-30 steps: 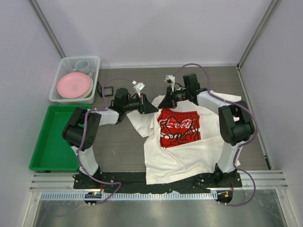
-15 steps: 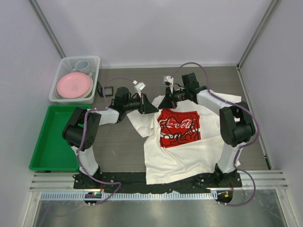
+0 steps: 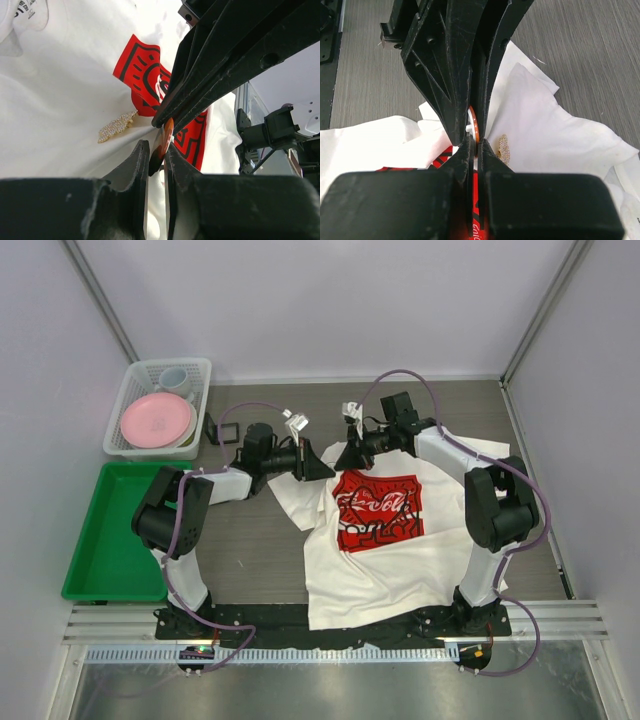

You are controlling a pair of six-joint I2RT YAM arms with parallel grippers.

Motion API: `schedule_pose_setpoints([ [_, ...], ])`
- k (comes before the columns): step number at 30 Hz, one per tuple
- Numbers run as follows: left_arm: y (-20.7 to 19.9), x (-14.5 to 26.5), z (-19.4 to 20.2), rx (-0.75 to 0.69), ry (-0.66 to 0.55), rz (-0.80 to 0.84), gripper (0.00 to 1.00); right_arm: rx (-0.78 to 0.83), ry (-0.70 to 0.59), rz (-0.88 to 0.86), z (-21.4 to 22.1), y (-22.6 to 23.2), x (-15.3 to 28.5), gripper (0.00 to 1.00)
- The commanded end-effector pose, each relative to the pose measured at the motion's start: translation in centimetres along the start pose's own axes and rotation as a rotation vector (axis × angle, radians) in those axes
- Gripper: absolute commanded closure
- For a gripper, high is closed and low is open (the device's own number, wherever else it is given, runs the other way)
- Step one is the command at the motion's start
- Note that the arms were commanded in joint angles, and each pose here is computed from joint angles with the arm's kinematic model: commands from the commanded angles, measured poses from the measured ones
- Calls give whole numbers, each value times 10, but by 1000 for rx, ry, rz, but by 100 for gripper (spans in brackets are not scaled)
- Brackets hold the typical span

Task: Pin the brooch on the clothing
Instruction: Pin the brooch onto the flattened clothing.

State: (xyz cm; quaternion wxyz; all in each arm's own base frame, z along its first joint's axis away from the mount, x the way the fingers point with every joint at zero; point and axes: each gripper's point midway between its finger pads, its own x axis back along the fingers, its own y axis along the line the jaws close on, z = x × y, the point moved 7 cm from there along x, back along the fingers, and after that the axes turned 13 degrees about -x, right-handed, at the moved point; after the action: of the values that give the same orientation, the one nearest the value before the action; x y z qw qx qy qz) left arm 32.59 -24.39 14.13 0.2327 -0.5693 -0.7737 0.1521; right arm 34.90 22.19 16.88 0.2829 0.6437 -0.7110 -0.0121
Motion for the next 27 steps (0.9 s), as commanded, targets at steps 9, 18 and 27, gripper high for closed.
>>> schedule_pose_setpoints([
  [9,17,-7,-20,-79,-52,-73,90,131,-2,-179,-31,47,-6,99],
  [18,19,-8,-22,-91,-49,-72,89,170,34,-199,-30,49,-10,99],
  [27,23,-11,-24,-91,-40,-76,88,204,62,-217,-30,53,-13,99],
])
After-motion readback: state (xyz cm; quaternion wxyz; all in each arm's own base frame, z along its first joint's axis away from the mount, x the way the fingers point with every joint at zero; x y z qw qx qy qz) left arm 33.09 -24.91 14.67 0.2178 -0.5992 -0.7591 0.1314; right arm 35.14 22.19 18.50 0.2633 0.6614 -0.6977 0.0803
